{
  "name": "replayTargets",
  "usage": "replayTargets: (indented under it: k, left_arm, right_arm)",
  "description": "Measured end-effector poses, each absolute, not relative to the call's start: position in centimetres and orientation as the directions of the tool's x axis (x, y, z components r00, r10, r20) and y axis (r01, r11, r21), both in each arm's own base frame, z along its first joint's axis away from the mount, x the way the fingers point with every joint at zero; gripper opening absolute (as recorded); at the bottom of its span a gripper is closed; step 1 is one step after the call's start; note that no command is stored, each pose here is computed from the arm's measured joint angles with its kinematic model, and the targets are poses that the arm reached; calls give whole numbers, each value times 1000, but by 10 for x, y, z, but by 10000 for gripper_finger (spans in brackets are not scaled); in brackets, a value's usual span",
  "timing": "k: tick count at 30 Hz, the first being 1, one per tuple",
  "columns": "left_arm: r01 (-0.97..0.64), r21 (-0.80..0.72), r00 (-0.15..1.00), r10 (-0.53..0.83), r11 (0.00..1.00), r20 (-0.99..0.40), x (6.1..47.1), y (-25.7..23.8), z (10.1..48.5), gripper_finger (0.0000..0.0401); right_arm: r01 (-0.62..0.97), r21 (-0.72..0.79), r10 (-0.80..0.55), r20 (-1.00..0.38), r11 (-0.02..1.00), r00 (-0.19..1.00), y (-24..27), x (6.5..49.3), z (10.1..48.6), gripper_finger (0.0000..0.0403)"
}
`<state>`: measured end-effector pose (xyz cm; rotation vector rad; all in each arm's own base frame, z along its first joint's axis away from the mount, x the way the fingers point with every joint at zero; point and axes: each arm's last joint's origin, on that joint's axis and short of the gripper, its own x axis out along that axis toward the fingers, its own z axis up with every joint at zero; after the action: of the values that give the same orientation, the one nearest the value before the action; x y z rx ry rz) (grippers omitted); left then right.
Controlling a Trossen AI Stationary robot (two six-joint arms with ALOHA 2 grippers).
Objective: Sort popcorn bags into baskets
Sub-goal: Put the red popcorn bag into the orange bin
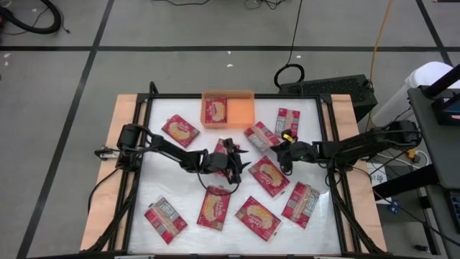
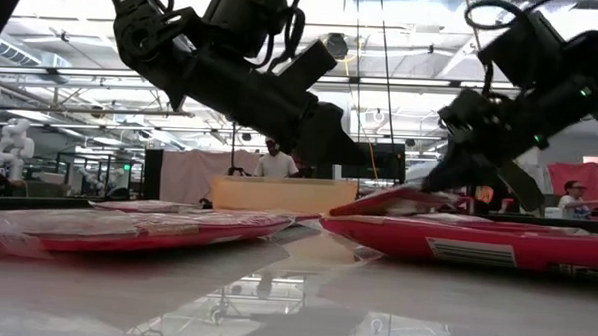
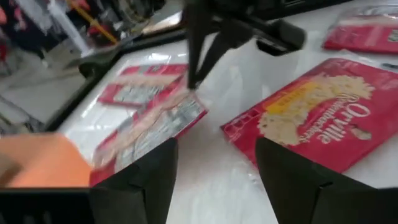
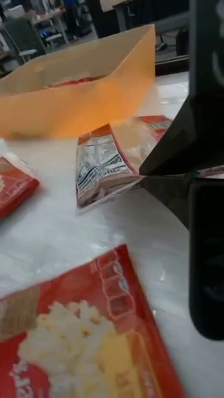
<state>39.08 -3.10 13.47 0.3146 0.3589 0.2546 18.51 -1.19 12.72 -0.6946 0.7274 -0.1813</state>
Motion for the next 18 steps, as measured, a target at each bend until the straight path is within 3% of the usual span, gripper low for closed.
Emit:
replayTargets:
  k: [11,18]
  left_arm:
    - [-201,457,890,356,867,-284,393,-8,137,292]
    - [-137,406,928,260,904,-267,396,15,139,265]
  right_arm:
    - [-40,-534,-278,-501,845,820,-9,213,165,0]
    - [-2,-439,-231,-476,898,848,-8,219,175,0]
